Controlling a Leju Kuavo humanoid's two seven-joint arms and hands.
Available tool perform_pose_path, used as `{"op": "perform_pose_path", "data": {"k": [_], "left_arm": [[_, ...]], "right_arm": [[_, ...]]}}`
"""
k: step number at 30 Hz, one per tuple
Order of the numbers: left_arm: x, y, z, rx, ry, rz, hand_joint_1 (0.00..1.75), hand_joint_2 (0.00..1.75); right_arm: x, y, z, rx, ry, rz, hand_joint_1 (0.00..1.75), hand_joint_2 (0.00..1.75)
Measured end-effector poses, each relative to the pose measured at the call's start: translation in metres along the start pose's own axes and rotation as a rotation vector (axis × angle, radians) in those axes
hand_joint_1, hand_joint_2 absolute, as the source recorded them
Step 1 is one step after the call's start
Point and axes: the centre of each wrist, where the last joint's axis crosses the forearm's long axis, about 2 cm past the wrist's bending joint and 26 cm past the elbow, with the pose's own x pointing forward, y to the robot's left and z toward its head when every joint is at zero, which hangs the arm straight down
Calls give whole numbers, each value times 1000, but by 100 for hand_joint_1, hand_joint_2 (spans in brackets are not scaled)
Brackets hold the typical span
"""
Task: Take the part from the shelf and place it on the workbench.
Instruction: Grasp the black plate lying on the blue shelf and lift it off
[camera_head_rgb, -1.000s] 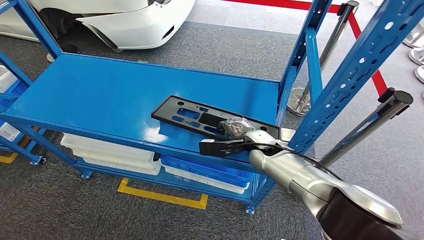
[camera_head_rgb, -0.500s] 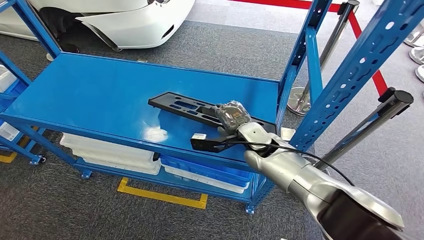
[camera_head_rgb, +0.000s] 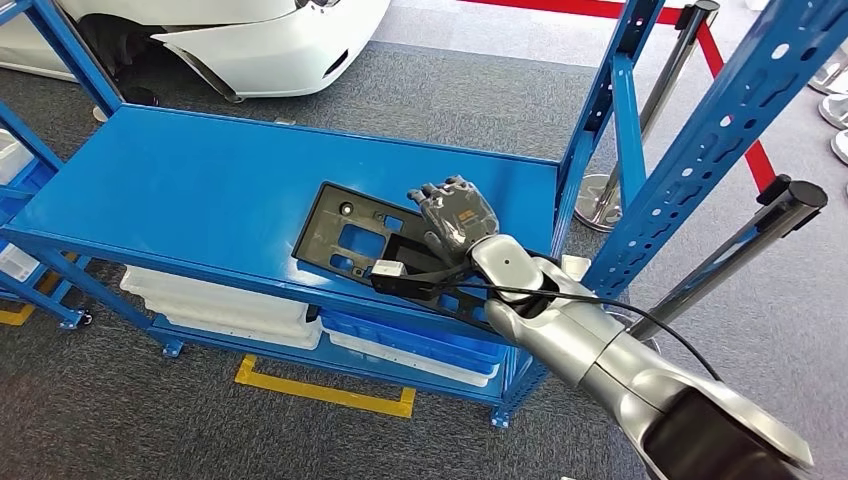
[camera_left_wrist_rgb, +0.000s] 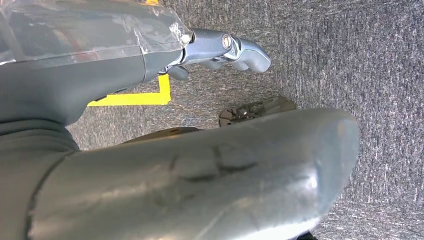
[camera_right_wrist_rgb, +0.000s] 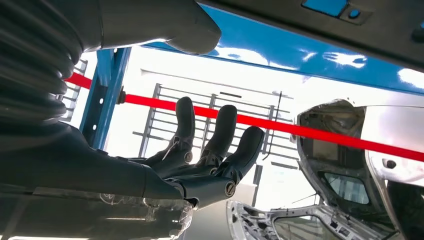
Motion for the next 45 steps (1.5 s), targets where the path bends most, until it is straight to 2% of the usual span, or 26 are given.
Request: {"op": "perform_pose_path", "data": {"k": [3, 19, 29, 36, 45], "left_arm": [[0, 0, 0, 0, -1, 0, 0, 0], [0, 0, 0, 0, -3, 1, 0, 0], [0, 0, 0, 1, -3, 2, 0, 0], [0, 0, 0, 1, -5, 3, 0, 0], [0, 0, 0, 1, -7, 3, 0, 0]], "right_arm": [[-1, -1, 0, 3, 4, -14, 0, 175], [-13, 4, 0, 124, 11, -315, 0, 175], [-14, 9, 1, 170, 20, -350, 0, 175], [-13, 19, 2, 260, 19, -409, 0, 175], [-5, 32, 3, 324, 5, -401, 0, 175]]}}
